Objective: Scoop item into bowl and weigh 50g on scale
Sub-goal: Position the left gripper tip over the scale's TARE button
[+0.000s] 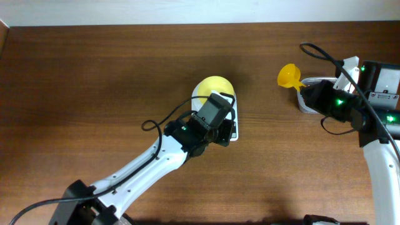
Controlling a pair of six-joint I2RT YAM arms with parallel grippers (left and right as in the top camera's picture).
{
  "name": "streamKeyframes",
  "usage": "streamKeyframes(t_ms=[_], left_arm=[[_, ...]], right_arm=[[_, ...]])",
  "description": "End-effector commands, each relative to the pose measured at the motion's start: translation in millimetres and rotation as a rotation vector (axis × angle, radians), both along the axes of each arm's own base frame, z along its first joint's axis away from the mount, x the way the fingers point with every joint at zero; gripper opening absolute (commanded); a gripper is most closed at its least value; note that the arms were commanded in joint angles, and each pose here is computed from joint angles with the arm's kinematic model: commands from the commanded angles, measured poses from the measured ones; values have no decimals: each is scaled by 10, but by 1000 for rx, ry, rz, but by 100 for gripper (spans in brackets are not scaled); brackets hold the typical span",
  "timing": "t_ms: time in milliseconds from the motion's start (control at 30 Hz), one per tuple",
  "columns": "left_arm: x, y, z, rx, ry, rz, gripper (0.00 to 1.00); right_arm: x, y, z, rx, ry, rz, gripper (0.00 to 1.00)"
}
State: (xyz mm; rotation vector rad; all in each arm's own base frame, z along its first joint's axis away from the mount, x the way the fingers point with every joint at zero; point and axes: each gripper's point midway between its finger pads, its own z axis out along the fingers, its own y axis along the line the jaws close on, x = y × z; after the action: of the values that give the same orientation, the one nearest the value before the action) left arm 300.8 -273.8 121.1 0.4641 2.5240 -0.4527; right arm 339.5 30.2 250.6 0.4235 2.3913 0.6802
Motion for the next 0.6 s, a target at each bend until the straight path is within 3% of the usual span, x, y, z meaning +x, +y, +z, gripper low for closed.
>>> streamKeyframes(t_ms=[0, 100, 233, 367, 567], left_arm=[[30, 30, -99, 50, -15, -17, 0], [96, 82, -84, 85, -56, -6, 0], [41, -83, -31, 107, -122, -106, 0], [53, -82, 12, 184, -203, -74, 0], [56, -79, -233, 228, -161, -81, 0]], right_arm=[[22, -36, 59, -42, -29, 21, 4], [1, -33, 41, -52, -24, 33, 4], [4, -34, 44, -52, -25, 33, 4], [-2, -33, 39, -51, -22, 33, 4], [4, -34, 43, -52, -25, 33, 4]])
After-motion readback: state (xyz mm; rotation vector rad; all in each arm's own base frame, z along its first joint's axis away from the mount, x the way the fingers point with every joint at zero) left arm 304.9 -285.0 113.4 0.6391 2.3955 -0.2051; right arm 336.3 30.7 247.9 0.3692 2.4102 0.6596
